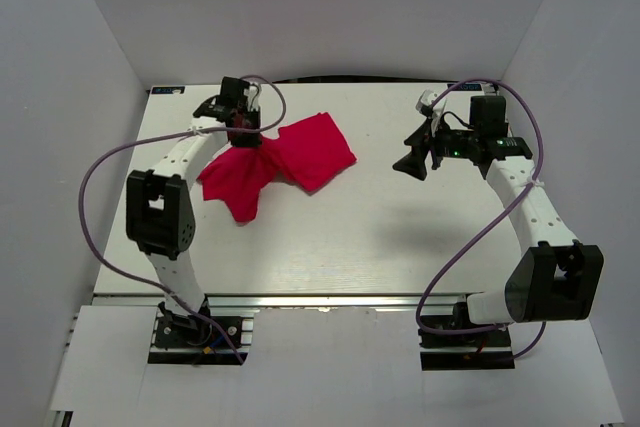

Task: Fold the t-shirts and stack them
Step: Flatten out the tshirt

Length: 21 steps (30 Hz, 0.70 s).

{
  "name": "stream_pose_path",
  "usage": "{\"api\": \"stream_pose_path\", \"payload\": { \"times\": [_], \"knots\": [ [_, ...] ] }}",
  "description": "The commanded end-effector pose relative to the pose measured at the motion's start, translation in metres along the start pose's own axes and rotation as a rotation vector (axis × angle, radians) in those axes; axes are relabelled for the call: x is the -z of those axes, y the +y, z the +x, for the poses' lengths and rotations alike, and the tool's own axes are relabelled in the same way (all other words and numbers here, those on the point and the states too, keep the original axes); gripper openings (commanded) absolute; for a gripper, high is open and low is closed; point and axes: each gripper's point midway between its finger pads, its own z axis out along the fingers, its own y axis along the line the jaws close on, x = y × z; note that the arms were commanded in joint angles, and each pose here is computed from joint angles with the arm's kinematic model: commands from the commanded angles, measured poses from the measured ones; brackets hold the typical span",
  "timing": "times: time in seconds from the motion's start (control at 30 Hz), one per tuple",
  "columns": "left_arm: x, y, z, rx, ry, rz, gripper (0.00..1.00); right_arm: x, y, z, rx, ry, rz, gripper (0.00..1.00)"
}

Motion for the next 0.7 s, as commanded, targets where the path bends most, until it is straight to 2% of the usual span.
{"api": "stream_pose_path", "payload": {
  "times": [0.0, 0.3, 0.4, 0.53, 0.67],
  "knots": [
    [0.076, -0.028, -0.055, 0.051, -0.203, 0.114, 0.0, -0.003, 0.002, -0.011, 0.017, -0.037, -0.026, 0.84],
    [0.206, -0.076, -0.119, 0.057, -0.485, 0.385, 0.0, -0.024, -0.005, -0.028, -0.001, -0.044, -0.016, 0.81],
    [0.234, -0.085, -0.13, 0.068, -0.556, 0.444, 0.0, -0.037, -0.002, -0.034, -0.033, -0.047, -0.004, 0.8],
    [0.244, -0.095, -0.13, 0.079, -0.561, 0.51, 0.0, -0.065, 0.008, -0.052, -0.035, -0.085, 0.009, 0.77],
    [0.253, -0.102, -0.131, 0.09, -0.565, 0.557, 0.0, -0.091, 0.022, -0.069, -0.127, -0.13, 0.03, 0.76]
  ]
}}
